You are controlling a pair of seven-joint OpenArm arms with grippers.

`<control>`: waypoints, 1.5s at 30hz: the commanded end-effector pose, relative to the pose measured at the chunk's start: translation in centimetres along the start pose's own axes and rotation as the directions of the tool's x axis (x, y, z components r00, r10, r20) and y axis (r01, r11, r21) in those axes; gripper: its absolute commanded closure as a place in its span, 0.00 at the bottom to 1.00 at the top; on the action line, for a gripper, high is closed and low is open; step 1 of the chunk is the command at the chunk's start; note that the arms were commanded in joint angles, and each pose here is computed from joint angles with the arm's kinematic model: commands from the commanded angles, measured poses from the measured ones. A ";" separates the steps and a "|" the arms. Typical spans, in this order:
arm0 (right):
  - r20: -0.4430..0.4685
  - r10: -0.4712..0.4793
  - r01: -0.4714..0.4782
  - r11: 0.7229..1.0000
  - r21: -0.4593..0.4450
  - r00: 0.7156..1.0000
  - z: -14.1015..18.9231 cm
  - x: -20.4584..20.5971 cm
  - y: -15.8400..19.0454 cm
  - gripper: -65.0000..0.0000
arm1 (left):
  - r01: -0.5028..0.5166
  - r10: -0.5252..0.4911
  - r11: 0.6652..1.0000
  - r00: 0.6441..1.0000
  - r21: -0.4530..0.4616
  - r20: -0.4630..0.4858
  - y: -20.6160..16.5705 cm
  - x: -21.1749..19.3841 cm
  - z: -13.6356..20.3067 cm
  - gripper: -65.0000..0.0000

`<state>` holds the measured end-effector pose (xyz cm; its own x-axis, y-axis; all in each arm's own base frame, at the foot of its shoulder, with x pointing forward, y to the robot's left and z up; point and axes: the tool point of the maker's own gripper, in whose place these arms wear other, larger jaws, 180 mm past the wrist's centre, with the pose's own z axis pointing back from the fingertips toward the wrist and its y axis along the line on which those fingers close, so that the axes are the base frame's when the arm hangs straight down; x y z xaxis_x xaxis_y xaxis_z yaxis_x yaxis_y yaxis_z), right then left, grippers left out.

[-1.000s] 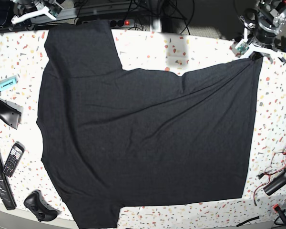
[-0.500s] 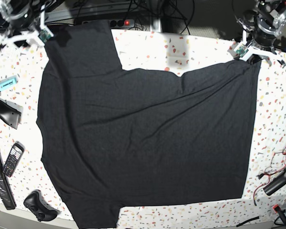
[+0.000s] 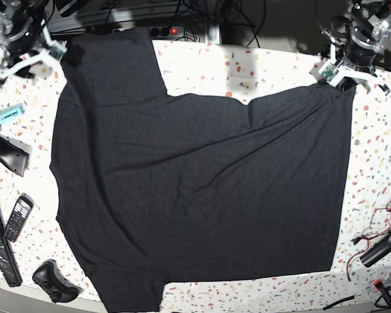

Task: Fold the T-shirt properly
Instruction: 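Lift and pull the shirt corners with both grippers to straighten it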

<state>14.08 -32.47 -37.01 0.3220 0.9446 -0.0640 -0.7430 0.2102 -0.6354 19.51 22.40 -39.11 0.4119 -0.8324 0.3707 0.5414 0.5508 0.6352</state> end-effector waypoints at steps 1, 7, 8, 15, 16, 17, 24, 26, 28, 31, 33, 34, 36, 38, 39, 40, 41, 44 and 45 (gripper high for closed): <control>0.004 0.022 -0.022 0.999 -0.035 1.000 -0.3 0.2 -0.8 0.60 | 0.010 -0.011 0.999 0.999 0.037 0.034 1.1 0.9 0.2 1.00; 0.060 0.072 -0.069 0.997 -0.047 0.996 -1.8 3.7 0.3 0.60 | 0.001 -0.003 0.999 0.999 0.049 0.042 1.1 1.5 0.1 1.00; 0.078 0.076 -0.073 0.996 -0.042 0.994 -1.9 4.4 0.6 0.60 | 0.001 -0.004 0.999 0.999 0.050 0.042 1.1 1.5 0.1 1.00; 0.153 0.070 -0.066 0.997 -0.029 0.986 -2.5 8.1 1.7 0.60 | 0.001 -0.003 0.999 0.999 0.051 0.035 1.2 1.4 0.0 1.00; 0.159 0.068 -0.065 0.998 -0.026 0.985 -2.6 8.4 1.9 0.60 | 0.001 -0.003 0.999 0.999 0.051 0.035 1.2 1.4 0.0 1.00; 0.165 0.068 -0.066 0.998 -0.019 0.984 -2.7 8.8 2.2 0.60 | 0.001 -0.003 0.999 0.999 0.051 0.035 1.2 1.4 0.0 1.00; 0.181 0.102 -0.117 0.991 0.070 0.978 -3.5 10.2 4.8 0.67 | 0.002 -0.003 0.999 1.000 0.051 0.016 1.2 1.0 0.0 1.00; 0.167 0.077 -0.095 0.991 0.098 0.983 -3.5 10.0 5.3 0.82 | 0.001 -0.002 0.999 1.000 0.051 0.013 1.2 1.0 0.0 1.00; 0.120 0.047 -0.059 0.993 0.099 0.992 -3.6 9.2 5.1 1.00 | 0.001 -0.002 0.999 1.000 0.051 0.013 1.2 1.0 0.0 1.00; 0.051 -0.035 0.034 0.999 0.019 0.998 -3.7 8.1 3.5 1.00 | 0.001 -0.002 0.999 1.000 0.051 0.014 1.2 1.0 0.0 1.00; 0.066 -0.047 0.048 0.999 -0.007 0.997 -3.1 8.3 2.8 1.00 | 0.002 -0.003 0.999 1.000 0.051 0.021 1.2 1.1 0.0 1.00; 0.079 -0.043 0.044 0.999 -0.006 0.996 -2.6 8.5 2.7 1.00 | 0.001 -0.002 0.999 1.000 0.052 0.021 1.2 1.1 0.0 1.00; 0.114 -0.032 0.032 0.999 0.001 0.993 -1.3 9.0 2.8 1.00 | 0.001 -0.002 0.999 1.000 0.051 0.020 1.2 1.1 0.0 1.00; 0.125 -0.027 0.026 1.000 0.012 0.992 0.1 9.0 3.0 1.00 | -0.001 0.000 0.999 1.000 0.050 0.020 1.2 1.1 0.0 1.00; 0.124 -0.032 0.030 0.999 0.017 0.992 0.7 8.9 3.0 1.00 | -0.001 0.000 0.999 1.000 0.050 0.020 1.2 1.1 0.0 1.00; 0.122 -0.042 0.040 0.999 0.021 0.992 1.3 8.8 3.1 1.00 | -0.001 0.000 0.999 1.000 0.050 0.019 1.1 1.1 0.0 1.00; 0.120 -0.051 0.049 0.999 0.024 0.992 1.8 8.6 3.1 1.00 | -0.001 0.000 0.999 1.000 0.050 0.017 1.1 1.0 0.0 1.00; 0.096 -0.069 0.065 0.997 0.043 0.993 3.3 7.4 3.7 1.00 | 0.003 -0.003 0.999 1.000 0.048 0.016 1.1 0.9 0.1 1.00; 0.081 -0.071 0.067 0.996 0.050 0.994 3.7 6.8 3.9 1.00 | 0.005 -0.005 0.999 1.000 0.048 0.015 1.2 0.9 0.1 1.00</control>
<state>11.22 -24.38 -37.42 0.3319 0.9422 0.0455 -0.7478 0.2922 -0.5961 19.79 22.06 -39.03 0.4200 -0.8280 0.3714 0.5280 0.5558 0.6421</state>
